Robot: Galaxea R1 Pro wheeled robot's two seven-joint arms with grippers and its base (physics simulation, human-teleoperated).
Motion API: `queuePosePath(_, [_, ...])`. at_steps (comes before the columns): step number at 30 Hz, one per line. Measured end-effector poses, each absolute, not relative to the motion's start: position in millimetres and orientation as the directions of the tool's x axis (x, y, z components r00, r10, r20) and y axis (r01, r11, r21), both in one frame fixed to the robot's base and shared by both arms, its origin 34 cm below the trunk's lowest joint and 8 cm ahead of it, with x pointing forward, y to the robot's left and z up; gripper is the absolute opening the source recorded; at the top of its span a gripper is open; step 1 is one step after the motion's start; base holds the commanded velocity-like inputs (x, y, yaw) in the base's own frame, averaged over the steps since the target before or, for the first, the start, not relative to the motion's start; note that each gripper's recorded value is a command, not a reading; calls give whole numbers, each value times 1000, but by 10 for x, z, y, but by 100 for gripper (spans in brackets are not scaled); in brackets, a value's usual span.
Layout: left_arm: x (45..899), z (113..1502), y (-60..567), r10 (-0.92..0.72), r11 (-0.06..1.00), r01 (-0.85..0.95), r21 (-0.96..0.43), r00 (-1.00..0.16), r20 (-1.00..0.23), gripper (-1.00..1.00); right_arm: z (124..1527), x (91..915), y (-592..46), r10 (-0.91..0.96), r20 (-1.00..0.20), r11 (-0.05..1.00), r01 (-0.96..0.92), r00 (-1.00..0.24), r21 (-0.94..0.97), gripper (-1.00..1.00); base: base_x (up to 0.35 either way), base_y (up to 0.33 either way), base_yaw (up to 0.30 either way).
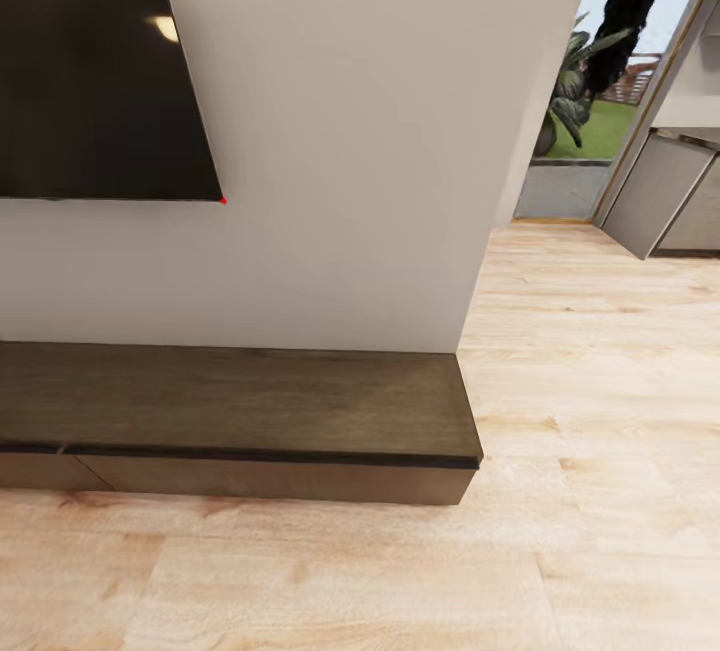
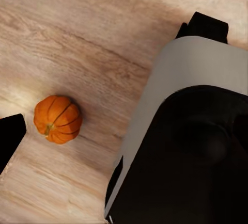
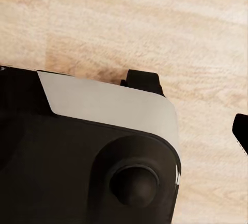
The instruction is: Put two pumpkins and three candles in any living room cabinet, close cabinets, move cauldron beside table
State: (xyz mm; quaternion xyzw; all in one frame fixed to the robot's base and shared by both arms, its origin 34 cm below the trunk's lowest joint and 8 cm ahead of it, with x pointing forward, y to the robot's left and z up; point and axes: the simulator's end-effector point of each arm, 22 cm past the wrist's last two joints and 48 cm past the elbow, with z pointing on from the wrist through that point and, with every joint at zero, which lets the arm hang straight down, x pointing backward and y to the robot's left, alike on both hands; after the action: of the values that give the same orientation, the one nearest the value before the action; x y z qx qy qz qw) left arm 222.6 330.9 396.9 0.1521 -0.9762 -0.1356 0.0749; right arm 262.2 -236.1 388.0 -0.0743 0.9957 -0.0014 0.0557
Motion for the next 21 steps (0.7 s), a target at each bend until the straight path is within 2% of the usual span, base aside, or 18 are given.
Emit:
queuePosePath(6, [2102,3992,3461,-278,918,-236,320,-956,93,100,3892,2992,-2415,-213,-162,977,-208,-963,-47,100,0,0,0])
queuePosePath(20, [2968,3965,3211,-187,943,-190,272,-982,-37,100,3933,3348,-2456,-361,-205,931,-340,-910,-130,100,0,0,0])
queuePosePath(21, [3403,3978,2942,-188,958,-201,205,-979,-83,100,4225,4043,-2721,-675,-253,711,-519,-694,-474,100,0,0,0])
